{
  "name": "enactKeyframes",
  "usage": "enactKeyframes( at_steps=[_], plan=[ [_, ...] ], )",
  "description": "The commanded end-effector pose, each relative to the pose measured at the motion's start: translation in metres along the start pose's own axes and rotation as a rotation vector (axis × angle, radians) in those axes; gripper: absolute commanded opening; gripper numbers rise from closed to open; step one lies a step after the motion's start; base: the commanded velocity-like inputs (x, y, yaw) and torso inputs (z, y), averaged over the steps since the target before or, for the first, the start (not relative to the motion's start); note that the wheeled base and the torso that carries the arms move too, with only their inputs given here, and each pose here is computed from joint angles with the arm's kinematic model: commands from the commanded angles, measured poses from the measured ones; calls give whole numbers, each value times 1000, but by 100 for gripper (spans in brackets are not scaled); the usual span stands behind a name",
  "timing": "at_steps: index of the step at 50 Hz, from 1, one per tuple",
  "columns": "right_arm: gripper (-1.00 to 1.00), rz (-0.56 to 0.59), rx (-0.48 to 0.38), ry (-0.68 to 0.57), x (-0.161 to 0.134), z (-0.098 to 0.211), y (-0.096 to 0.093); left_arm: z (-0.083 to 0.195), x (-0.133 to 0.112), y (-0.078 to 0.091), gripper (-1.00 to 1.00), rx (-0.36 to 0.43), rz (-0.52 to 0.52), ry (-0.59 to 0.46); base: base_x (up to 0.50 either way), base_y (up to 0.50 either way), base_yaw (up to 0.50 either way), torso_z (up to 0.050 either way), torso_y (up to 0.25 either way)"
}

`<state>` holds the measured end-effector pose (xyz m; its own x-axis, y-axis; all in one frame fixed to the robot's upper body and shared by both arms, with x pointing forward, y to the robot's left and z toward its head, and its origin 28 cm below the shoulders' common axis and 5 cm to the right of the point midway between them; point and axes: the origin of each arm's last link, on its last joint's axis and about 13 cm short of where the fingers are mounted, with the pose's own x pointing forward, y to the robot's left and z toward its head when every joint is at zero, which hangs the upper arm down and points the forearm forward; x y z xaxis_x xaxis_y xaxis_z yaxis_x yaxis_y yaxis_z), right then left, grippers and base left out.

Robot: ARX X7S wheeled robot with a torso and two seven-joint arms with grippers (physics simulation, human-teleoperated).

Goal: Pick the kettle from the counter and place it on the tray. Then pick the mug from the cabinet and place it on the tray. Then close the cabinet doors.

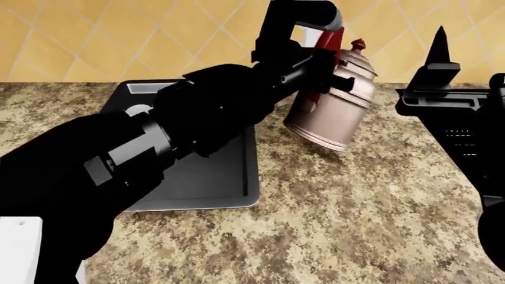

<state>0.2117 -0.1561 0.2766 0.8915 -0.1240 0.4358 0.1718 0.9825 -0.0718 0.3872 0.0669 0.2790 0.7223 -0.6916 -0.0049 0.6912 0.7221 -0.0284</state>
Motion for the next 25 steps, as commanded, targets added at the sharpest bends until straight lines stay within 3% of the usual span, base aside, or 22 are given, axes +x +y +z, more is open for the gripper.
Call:
enactKeyframes(
  at_steps=[1,13,25],
  plan=[
    [100,3,2,3,-1,-1,2,37,-9,5,-100,-2,26,-129,0,0,0,0,0],
    [100,15,6,9,0,-4,6,58,-31,12,-100,4,50,-210,0,0,0,0,0],
    [100,23,8,12,1,-6,9,77,-50,29,-100,12,139,-327,0,0,0,0,1]
  ],
)
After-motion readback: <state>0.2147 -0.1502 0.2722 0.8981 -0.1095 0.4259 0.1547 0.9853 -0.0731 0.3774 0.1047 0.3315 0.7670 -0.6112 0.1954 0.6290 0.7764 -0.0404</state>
